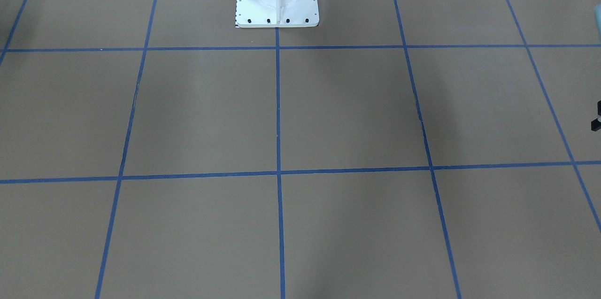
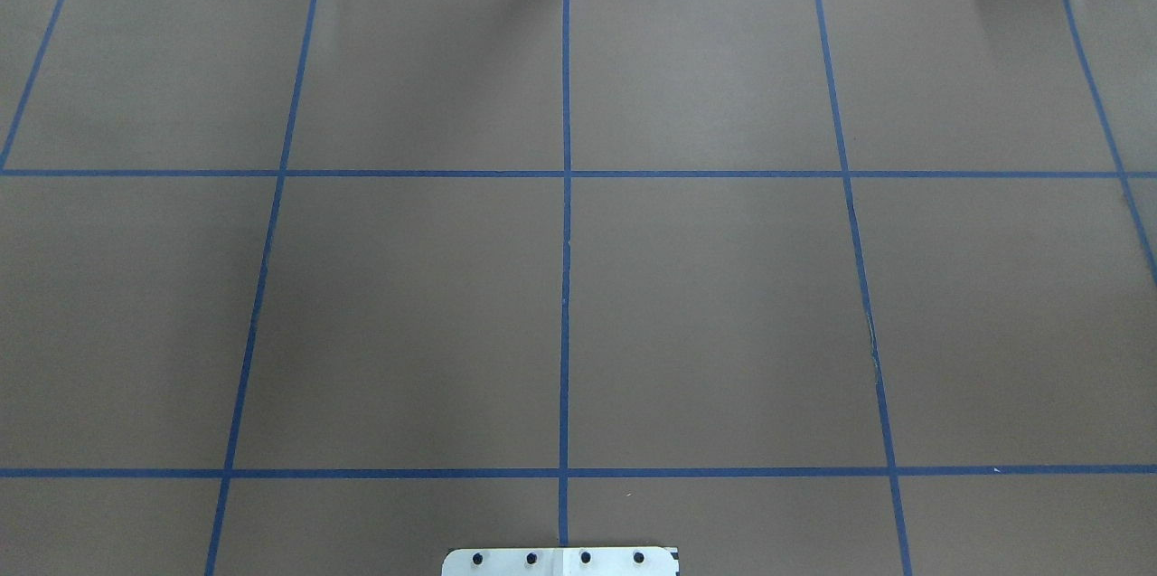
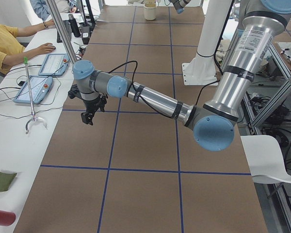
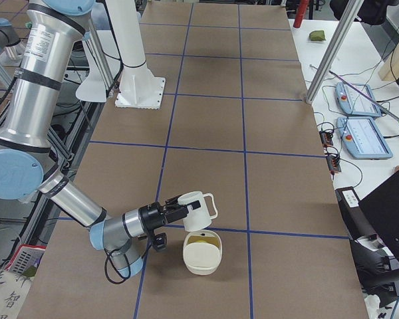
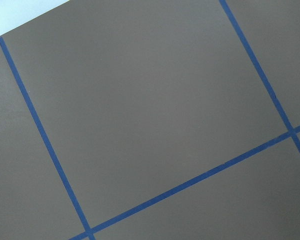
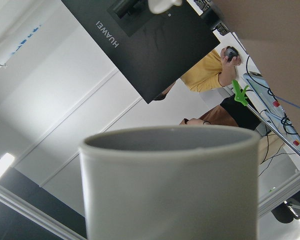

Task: Left arm hands cup to right arm to dump lemon

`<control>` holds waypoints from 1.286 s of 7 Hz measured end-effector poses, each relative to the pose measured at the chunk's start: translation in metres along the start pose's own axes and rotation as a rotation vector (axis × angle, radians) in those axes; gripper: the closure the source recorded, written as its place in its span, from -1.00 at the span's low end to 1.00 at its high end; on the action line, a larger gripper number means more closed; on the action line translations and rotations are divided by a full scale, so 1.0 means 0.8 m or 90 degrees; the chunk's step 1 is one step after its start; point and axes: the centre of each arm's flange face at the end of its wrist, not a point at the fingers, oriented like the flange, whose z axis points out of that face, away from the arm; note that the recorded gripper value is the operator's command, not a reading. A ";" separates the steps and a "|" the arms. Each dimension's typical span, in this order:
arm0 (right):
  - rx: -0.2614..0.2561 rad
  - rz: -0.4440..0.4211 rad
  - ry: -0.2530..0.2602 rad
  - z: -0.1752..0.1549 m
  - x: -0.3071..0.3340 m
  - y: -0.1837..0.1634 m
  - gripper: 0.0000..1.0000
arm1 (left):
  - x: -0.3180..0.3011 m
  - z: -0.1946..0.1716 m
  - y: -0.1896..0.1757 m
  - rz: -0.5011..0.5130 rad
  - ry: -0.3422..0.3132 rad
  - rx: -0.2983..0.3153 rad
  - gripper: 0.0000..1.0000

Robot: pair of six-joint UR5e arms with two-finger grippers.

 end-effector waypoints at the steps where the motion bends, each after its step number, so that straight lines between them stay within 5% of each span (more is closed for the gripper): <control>1: -0.003 0.004 -0.006 -0.001 -0.001 0.001 0.98 | 0.000 0.000 0.000 0.000 0.000 0.000 -1.00; 3: -0.004 -0.006 -0.002 -0.003 -0.001 0.001 0.97 | -0.001 0.001 0.000 -0.001 0.000 -0.001 -1.00; 5: -0.018 -0.087 0.046 -0.003 0.007 0.006 1.00 | -0.004 0.004 0.001 -0.004 0.001 -0.004 -1.00; 7: -0.050 -0.244 0.096 -0.003 0.017 0.016 1.00 | -0.006 0.008 0.002 -0.006 0.002 -0.007 -1.00; 9: -0.066 -0.459 0.143 0.011 0.030 0.021 1.00 | -0.007 0.011 0.003 -0.007 0.003 -0.009 -1.00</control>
